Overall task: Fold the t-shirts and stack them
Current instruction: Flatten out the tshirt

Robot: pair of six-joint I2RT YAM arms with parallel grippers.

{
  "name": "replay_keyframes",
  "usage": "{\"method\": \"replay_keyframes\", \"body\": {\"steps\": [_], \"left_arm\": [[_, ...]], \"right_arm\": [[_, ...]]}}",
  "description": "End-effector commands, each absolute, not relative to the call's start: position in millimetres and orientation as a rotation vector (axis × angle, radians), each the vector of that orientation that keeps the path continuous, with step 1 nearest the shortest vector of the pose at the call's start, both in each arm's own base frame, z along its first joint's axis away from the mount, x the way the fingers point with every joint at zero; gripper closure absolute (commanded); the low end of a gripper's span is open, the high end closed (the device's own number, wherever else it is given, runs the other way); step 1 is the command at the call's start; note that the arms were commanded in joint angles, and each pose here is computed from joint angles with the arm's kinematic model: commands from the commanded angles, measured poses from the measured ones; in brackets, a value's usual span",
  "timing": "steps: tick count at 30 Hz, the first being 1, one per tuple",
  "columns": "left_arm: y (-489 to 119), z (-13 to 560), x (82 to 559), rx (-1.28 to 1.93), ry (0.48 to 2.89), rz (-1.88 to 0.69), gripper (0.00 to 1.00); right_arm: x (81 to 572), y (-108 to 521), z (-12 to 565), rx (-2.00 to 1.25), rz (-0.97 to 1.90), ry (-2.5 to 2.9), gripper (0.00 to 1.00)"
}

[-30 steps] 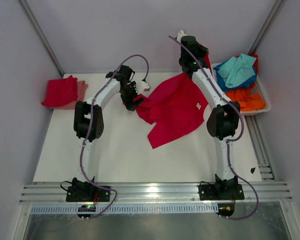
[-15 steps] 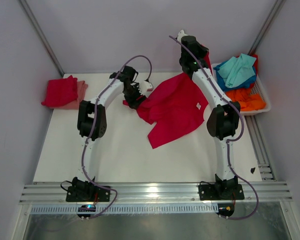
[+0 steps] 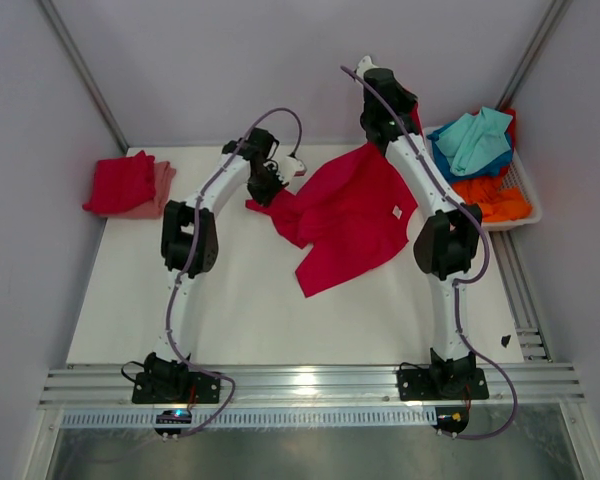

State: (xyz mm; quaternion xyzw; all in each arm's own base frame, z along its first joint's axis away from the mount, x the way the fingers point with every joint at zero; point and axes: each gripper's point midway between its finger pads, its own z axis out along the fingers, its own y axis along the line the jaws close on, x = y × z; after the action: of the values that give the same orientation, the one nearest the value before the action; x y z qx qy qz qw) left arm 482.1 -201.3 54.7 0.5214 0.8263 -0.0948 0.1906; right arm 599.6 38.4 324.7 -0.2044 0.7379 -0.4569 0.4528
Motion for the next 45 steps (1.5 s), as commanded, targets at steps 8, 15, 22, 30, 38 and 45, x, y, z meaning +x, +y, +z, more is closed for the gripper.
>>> {"method": "replay_keyframes", "body": {"steps": [8,15,22,30,38,45], "left_arm": [[-167,198,579,0.872,2.101,0.217,1.0],[-116,259,592,0.532,2.023,0.456,1.0],[-76,318,585,0.43,1.922,0.672,1.0],[-53,376,572,0.377,1.808,0.791,1.0],[-42,427,544,0.299,1.743,0.779,1.0],[-36,459,505,0.254,1.722,0.696,1.0]], "right_arm": [[584,35,381,-0.337,-1.01,1.752,0.97],[574,30,423,-0.236,-0.953,1.67,0.97],[560,26,449,-0.214,-0.949,1.619,0.97],[544,19,478,-0.167,-0.956,1.568,0.97],[513,9,510,-0.122,-0.938,1.54,0.97],[472,-2,543,-0.073,-0.889,1.505,0.97]]}}
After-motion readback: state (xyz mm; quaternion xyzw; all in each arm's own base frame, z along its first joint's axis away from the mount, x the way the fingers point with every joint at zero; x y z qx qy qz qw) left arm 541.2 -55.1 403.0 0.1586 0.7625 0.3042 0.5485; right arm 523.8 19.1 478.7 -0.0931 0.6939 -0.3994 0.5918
